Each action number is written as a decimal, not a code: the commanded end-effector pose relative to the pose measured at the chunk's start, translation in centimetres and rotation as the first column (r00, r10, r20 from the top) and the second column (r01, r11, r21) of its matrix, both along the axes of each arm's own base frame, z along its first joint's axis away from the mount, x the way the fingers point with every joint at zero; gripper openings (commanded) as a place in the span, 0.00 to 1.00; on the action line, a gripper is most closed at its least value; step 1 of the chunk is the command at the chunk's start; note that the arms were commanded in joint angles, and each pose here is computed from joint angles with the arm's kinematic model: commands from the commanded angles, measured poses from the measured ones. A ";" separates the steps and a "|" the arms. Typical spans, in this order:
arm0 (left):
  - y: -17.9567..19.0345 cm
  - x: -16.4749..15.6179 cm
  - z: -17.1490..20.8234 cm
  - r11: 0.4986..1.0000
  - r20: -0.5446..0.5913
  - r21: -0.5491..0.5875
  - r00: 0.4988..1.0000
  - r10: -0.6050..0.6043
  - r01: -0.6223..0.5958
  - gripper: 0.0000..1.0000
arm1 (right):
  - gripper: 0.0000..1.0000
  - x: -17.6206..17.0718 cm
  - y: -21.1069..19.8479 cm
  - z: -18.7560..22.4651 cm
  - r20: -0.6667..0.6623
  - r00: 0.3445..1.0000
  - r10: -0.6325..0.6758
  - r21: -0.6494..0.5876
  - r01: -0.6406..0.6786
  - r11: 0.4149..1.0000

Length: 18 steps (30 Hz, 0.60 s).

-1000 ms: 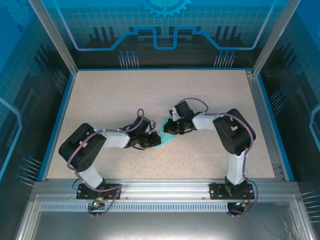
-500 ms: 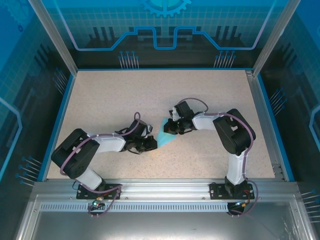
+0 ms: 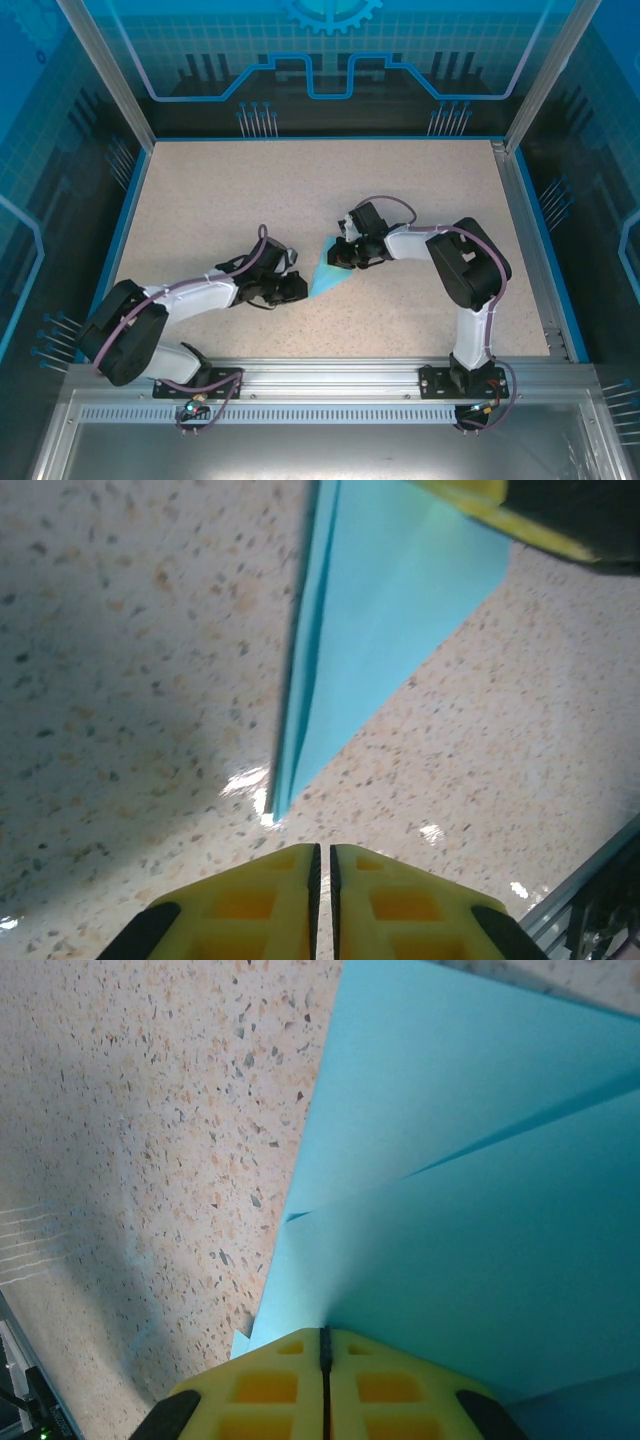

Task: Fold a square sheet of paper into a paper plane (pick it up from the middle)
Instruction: Fourth fold the wing at the center of the table.

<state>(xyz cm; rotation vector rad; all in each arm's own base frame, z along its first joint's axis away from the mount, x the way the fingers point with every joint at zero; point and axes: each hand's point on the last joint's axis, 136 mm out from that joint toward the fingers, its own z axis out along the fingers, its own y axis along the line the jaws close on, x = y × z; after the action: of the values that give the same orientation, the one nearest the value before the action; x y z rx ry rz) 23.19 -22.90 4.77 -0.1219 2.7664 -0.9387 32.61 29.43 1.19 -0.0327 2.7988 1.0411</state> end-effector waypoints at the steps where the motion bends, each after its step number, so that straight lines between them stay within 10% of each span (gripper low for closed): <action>1: -0.8 2.0 1.6 1.000 0.046 -0.024 0.999 0.010 -0.009 0.15 | 0.08 -1.0 -3.0 -3.0 -0.085 0.995 -0.060 -0.126 0.049 0.991; 18: -4.0 6.0 -2.1 0.997 -0.014 -0.076 1.000 0.013 -0.014 0.13 | 0.09 0.0 -2.2 -1.4 -0.068 0.996 -0.065 -0.071 0.060 0.996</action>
<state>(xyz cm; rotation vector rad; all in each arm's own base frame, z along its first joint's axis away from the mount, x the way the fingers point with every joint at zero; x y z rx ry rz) 28.16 -26.48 2.57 -0.1341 2.7563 -1.0127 32.80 29.16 1.27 -0.0050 2.8025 1.0467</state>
